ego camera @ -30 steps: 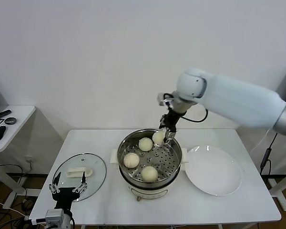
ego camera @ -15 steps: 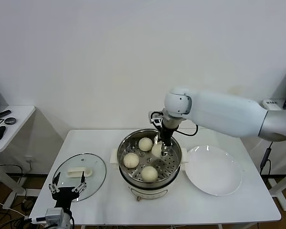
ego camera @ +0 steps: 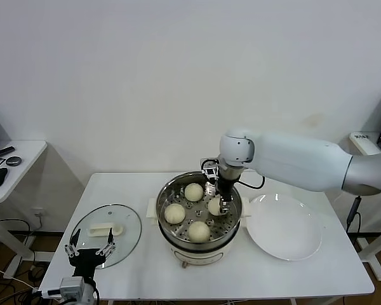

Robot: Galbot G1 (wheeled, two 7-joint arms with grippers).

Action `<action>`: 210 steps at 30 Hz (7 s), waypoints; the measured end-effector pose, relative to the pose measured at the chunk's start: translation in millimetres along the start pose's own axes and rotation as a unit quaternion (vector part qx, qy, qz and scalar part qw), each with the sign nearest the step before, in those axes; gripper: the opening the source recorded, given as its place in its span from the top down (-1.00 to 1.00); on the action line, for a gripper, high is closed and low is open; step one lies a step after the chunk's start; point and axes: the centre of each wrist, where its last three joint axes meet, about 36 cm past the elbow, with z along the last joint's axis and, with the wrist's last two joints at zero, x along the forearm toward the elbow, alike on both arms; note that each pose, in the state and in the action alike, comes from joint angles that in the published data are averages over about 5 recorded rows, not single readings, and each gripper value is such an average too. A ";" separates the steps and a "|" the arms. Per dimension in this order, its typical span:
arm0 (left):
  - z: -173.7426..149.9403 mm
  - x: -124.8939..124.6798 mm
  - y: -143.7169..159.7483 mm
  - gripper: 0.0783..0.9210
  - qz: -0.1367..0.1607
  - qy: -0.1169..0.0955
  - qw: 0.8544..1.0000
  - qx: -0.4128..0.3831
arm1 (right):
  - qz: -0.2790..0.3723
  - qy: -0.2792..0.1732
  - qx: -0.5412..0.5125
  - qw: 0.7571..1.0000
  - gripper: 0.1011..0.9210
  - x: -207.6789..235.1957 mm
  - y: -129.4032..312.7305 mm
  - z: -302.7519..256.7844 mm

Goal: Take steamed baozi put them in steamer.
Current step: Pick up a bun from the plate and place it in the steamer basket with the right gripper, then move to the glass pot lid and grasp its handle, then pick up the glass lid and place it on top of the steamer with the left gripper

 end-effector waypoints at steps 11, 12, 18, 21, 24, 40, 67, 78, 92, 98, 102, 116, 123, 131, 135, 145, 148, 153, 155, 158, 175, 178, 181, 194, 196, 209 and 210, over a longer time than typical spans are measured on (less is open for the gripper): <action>-0.6 2.2 -2.7 -0.77 0.002 0.001 1.000 0.005 | 0.020 -0.010 -0.011 1.000 -0.73 7.7 0.4 7.7; -0.7 2.4 -2.7 -0.77 0.002 0.000 1.000 0.005 | 0.022 -0.012 -0.013 1.000 -0.75 9.1 0.6 8.9; -5.1 3.3 -0.6 -0.77 0.002 -0.006 1.000 0.014 | 0.046 -0.054 -0.030 0.997 -0.76 27.5 0.2 22.9; -9.5 3.4 0.0 -0.77 0.002 -0.011 1.000 0.026 | 0.072 -0.103 -0.049 0.991 -0.76 44.6 -0.8 36.4; -14.0 3.9 0.3 -0.77 0.001 -0.015 0.999 0.040 | 0.109 -0.164 -0.076 0.978 -0.76 63.5 -0.9 54.6; -21.2 -2.7 0.1 -0.77 0.001 -0.038 0.996 0.081 | 0.338 -0.453 -0.246 0.788 -0.76 52.9 53.3 179.9; 55.3 -63.9 40.7 -0.77 -0.071 -0.125 0.898 -0.416 | 0.458 -0.514 -0.544 0.479 -0.76 -171.3 241.4 226.1; 104.7 -72.5 67.1 -0.77 -0.018 -0.127 0.763 -0.634 | 0.465 -0.487 -0.582 0.456 -0.76 -201.4 274.6 225.0; 130.1 -83.6 72.9 -0.77 0.004 -0.099 0.712 -0.695 | 0.470 -0.466 -0.600 0.450 -0.76 -221.3 293.7 225.6; 135.6 -91.9 71.1 -0.77 0.006 -0.100 0.705 -0.702 | 0.471 -0.461 -0.604 0.448 -0.76 -227.8 296.5 224.3; 135.8 -99.4 72.5 -0.77 0.007 -0.101 0.701 -0.706 | 0.473 -0.459 -0.605 0.447 -0.76 -230.0 298.0 224.5; 135.7 -125.8 70.6 -0.77 0.010 -0.095 0.699 -0.709 | 0.478 -0.449 -0.610 0.444 -0.76 -237.2 305.0 226.9; 132.3 -139.8 70.3 -0.77 0.006 -0.090 0.704 -0.704 | 0.481 -0.444 -0.612 0.444 -0.76 -239.7 310.6 229.5; 130.3 -156.3 69.1 -0.77 0.003 -0.088 0.710 -0.699 | 0.485 -0.440 -0.613 0.443 -0.76 -240.0 315.8 230.6; 130.8 -163.6 67.1 -0.77 0.000 -0.087 0.714 -0.695 | 0.486 -0.439 -0.613 0.442 -0.76 -239.6 318.3 230.5; 129.6 -177.2 70.1 -0.77 -0.010 -0.082 0.727 -0.682 | 0.488 -0.437 -0.610 0.446 -0.76 -238.7 319.9 229.5; 131.5 -177.1 70.7 -0.74 -0.009 -0.080 0.731 -0.677 | 0.487 -0.438 -0.609 0.447 -0.76 -238.3 319.4 229.4; 136.8 -175.5 69.0 -0.49 -0.003 -0.074 0.741 -0.668 | 0.487 -0.438 -0.609 0.448 -0.76 -238.3 319.7 228.0; 138.6 -175.9 67.9 -0.35 -0.002 -0.071 0.746 -0.662 | 0.487 -0.438 -0.608 0.449 -0.76 -238.4 320.1 227.3; 140.4 -177.4 66.7 -0.14 -0.001 -0.067 0.753 -0.654 | 0.487 -0.437 -0.608 0.450 -0.76 -238.4 320.9 226.6; 110.0 -160.5 47.1 0.77 -0.041 -0.008 0.791 -0.611 | 0.486 -0.442 -0.604 0.451 -0.76 -233.4 315.5 223.8; 89.6 -153.1 35.7 0.77 -0.062 0.002 0.796 -0.602 | 0.484 -0.446 -0.603 0.451 -0.76 -232.0 312.8 220.9; 66.4 -146.3 22.7 0.77 -0.085 0.009 0.799 -0.596 | 0.483 -0.449 -0.602 0.451 -0.76 -230.2 310.3 218.7; -33.6 -115.5 -15.6 0.77 -0.172 0.030 0.792 -0.585 | 0.481 -0.446 -0.601 0.456 -0.76 -226.0 313.7 215.7; -45.3 -111.2 -21.0 0.77 -0.178 0.029 0.792 -0.583 | 0.480 -0.445 -0.602 0.457 -0.76 -226.7 314.9 215.1; -90.5 -88.6 -105.2 0.77 -0.126 -0.005 0.818 -0.561 | 0.484 -0.435 -0.601 0.463 -0.76 -223.8 325.4 213.0; -93.6 -86.6 -113.4 0.77 -0.118 -0.010 0.821 -0.558 | 0.484 -0.434 -0.601 0.465 -0.76 -223.2 326.7 213.4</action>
